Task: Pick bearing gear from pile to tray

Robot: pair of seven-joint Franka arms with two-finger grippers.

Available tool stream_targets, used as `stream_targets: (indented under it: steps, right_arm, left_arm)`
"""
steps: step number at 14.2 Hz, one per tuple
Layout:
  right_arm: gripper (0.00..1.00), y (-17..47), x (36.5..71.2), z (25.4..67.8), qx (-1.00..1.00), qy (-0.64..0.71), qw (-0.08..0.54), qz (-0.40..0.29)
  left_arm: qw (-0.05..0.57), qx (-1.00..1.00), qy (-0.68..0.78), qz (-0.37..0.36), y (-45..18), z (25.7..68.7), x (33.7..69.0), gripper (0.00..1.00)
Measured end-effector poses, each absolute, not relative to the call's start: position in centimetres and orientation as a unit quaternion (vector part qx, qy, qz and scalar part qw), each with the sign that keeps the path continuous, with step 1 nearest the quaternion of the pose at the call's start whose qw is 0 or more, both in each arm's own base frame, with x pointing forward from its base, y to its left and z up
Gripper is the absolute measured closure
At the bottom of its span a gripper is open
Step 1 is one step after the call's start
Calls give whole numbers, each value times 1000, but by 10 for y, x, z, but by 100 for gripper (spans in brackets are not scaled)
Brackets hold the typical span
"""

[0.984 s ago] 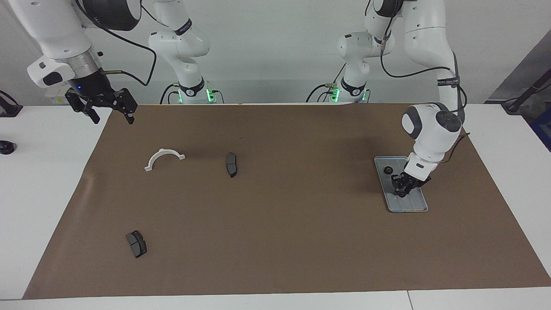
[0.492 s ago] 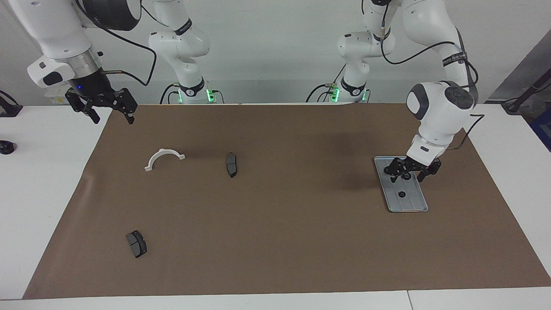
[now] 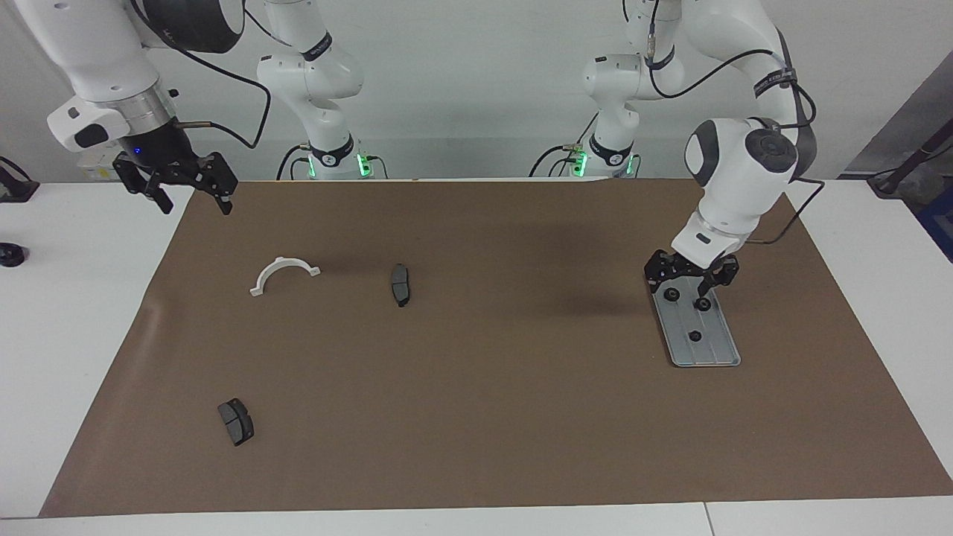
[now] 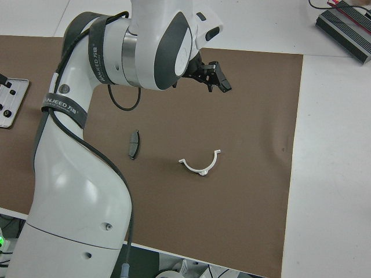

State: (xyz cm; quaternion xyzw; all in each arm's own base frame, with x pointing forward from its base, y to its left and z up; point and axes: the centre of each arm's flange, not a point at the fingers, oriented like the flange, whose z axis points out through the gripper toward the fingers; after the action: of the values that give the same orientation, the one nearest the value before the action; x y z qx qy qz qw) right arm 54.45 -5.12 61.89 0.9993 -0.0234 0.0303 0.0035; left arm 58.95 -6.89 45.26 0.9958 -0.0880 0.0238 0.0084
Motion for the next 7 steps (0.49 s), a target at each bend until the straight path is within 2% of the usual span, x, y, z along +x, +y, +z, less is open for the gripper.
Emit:
stream_targets:
  steps: [4, 7]
  right_arm:
    - [0, -51, 544, 619, 999, -23, 4, 30]
    - [0, -51, 544, 619, 999, -23, 4, 30]
  left_arm:
    - [6, 996, -83, 26, -30, 529, 587, 0]
    - [6, 996, -83, 23, -29, 589, 581, 0]
